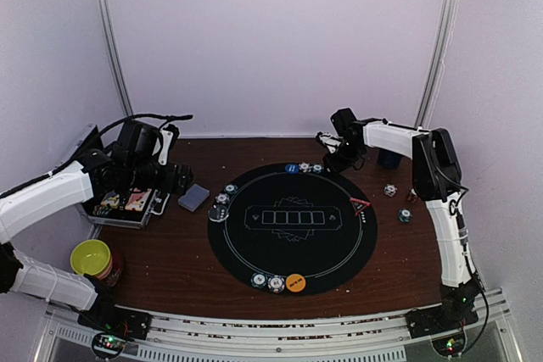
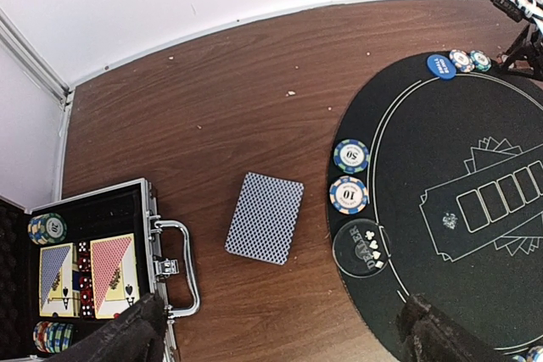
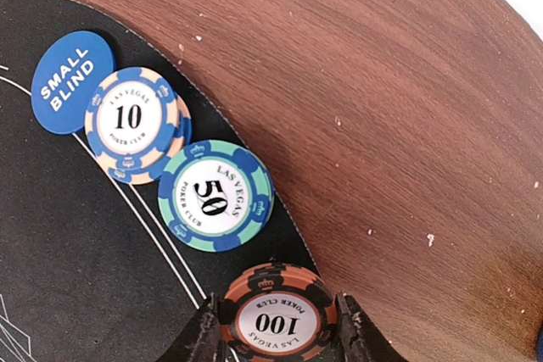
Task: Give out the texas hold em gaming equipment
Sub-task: Place the poker chips pile in the small blind area, then pick up the pile of poker chips from the pile of poker chips, then place the poker chips pile in the big blind area.
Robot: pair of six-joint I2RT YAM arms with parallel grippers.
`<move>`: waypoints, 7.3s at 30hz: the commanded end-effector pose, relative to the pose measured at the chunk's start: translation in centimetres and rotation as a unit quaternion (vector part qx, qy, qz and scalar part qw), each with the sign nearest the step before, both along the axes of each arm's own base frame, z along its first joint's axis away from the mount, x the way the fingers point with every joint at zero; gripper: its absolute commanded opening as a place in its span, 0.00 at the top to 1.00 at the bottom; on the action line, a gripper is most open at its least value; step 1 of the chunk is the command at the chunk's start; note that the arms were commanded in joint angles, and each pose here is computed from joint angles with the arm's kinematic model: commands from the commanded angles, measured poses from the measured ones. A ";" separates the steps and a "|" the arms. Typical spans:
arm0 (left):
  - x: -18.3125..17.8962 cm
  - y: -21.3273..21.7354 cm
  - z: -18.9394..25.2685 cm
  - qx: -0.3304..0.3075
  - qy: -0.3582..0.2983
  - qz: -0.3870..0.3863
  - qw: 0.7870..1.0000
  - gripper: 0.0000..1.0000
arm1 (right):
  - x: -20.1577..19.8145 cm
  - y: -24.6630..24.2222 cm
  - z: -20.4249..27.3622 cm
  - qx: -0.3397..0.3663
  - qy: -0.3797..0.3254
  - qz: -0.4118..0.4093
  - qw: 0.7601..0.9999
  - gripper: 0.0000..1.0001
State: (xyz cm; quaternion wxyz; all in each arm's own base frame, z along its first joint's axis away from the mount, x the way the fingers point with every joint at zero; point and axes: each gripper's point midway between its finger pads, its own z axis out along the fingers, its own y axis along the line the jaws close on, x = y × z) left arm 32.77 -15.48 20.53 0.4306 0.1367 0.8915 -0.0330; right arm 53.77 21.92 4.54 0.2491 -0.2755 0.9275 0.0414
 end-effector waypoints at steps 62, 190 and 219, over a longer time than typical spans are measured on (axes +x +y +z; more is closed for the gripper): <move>0.5 -0.4 0.4 -0.001 -0.015 -0.005 1.000 0.02 | -12.2 -25.2 6.9 -0.051 0.001 -0.153 0.987 0.09; 0.5 1.2 1.9 0.008 -0.043 0.027 0.999 0.02 | -21.9 16.9 11.3 0.013 -0.043 0.244 0.969 0.67; 1.0 3.2 2.6 0.011 -0.056 0.061 0.997 0.02 | -34.8 28.1 1.6 0.004 0.026 0.386 0.922 0.68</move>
